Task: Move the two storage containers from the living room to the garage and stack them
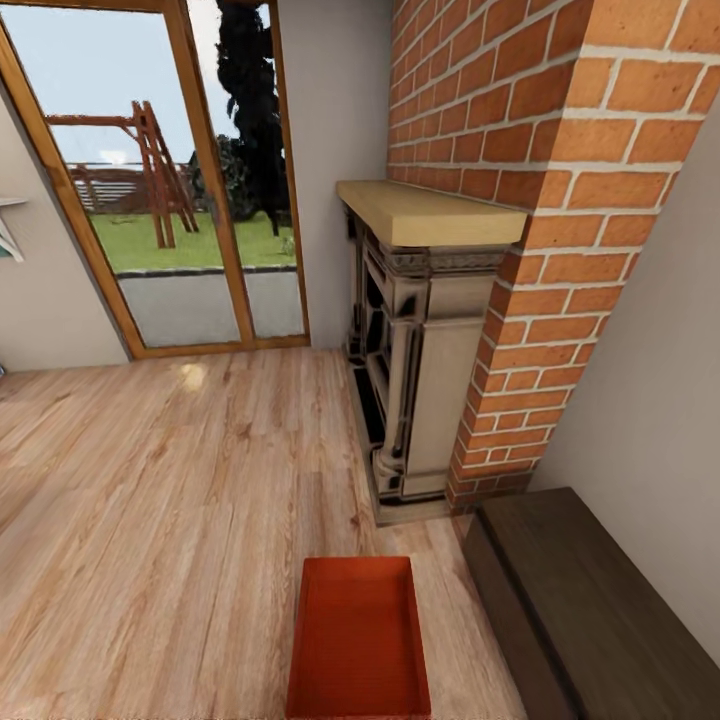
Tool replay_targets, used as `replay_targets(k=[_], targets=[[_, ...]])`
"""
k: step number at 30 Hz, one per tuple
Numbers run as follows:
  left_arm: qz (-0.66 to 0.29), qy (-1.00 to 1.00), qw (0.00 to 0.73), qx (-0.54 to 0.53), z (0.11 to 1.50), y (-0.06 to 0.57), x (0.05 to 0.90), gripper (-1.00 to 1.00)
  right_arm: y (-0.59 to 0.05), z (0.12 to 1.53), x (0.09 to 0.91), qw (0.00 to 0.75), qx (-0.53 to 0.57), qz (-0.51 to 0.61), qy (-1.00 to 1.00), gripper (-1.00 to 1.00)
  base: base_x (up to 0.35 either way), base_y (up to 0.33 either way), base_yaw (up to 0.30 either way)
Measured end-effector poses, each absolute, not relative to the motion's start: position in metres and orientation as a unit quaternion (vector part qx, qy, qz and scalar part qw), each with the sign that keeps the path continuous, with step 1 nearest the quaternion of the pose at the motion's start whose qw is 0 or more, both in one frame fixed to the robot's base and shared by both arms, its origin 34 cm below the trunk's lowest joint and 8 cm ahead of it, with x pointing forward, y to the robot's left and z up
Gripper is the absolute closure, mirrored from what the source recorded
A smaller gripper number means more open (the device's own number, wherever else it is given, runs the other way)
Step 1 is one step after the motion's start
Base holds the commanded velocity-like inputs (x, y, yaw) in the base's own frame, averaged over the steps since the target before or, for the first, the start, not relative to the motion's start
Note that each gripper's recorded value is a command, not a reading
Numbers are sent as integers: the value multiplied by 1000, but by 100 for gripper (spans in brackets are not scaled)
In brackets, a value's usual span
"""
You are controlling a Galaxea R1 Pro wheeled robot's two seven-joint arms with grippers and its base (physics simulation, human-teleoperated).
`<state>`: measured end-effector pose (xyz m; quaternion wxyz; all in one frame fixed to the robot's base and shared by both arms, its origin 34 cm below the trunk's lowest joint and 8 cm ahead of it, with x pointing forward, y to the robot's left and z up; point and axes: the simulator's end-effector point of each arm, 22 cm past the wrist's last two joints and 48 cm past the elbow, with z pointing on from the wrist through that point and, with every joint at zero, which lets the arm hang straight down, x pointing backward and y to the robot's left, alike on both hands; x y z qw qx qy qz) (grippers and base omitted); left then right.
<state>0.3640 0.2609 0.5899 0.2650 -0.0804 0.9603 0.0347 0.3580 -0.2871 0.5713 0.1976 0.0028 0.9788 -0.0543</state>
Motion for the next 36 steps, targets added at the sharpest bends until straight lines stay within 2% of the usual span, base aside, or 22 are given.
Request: replay_targets(k=[21, 30, 36], targets=[[37, 962, 260, -79, 561, 264, 367, -100, -288, 541, 360, 193, 4, -55, 980, -100, 0, 0, 0], [48, 948, 299, -101, 567, 275, 412, -100, -289, 546, 416, 249, 6, -56, 967, -100, 0, 0, 0], [50, 943, 314, -102, 597, 284, 483, -100, -291, 584, 516, 342, 4, -60, 938, -100, 0, 0, 0]])
